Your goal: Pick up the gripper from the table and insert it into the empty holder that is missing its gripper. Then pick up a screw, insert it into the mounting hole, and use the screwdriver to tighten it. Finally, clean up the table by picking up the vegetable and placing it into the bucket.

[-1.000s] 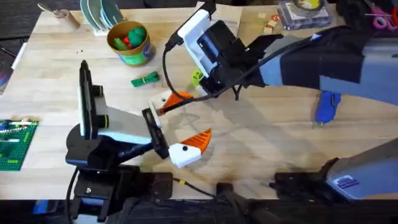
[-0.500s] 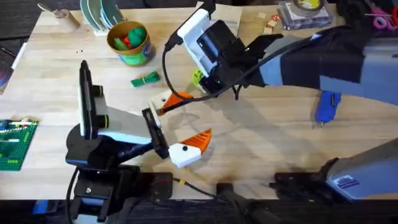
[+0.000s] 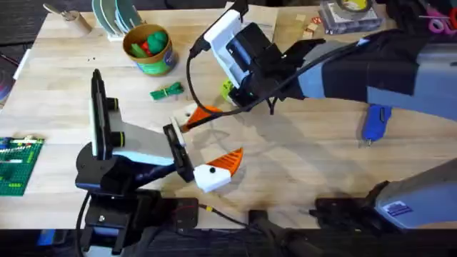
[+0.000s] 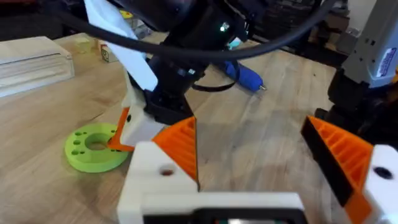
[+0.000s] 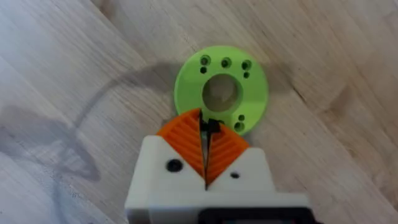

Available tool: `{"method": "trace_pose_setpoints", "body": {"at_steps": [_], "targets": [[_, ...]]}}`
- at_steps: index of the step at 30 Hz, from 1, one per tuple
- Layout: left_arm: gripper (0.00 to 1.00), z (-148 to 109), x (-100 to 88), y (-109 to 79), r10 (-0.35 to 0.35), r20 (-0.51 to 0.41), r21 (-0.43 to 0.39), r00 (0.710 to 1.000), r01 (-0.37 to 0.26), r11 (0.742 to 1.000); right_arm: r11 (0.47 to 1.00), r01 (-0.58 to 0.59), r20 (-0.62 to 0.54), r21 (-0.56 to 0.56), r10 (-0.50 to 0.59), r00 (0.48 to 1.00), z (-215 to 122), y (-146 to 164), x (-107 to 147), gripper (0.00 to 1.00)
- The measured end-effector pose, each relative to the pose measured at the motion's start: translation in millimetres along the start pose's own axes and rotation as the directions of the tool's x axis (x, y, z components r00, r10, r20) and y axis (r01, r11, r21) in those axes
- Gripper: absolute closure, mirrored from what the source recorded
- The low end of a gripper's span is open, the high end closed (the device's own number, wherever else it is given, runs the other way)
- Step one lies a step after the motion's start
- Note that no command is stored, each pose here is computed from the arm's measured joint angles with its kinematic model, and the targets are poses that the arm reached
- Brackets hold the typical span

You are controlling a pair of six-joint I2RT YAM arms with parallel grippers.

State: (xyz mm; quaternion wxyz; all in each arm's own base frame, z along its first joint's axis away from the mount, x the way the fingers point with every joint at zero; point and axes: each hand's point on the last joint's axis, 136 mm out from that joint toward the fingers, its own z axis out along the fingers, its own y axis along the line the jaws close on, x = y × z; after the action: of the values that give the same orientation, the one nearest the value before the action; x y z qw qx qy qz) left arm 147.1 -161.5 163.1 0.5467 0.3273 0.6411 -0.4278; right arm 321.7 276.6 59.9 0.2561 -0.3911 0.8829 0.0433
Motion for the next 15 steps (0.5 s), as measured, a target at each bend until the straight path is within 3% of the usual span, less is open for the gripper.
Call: {"method": "trace_pose_setpoints", "body": {"at_steps": [15], "targets": [[0.008, 0.0, 0.0, -0.1, 0.000, 0.000, 0.000, 1.000, 0.000, 1.000, 0.999, -0.041, 0.015, 0.024, 0.041, 0.999, -11.3, -20.4, -1.6, 0.994]]}}
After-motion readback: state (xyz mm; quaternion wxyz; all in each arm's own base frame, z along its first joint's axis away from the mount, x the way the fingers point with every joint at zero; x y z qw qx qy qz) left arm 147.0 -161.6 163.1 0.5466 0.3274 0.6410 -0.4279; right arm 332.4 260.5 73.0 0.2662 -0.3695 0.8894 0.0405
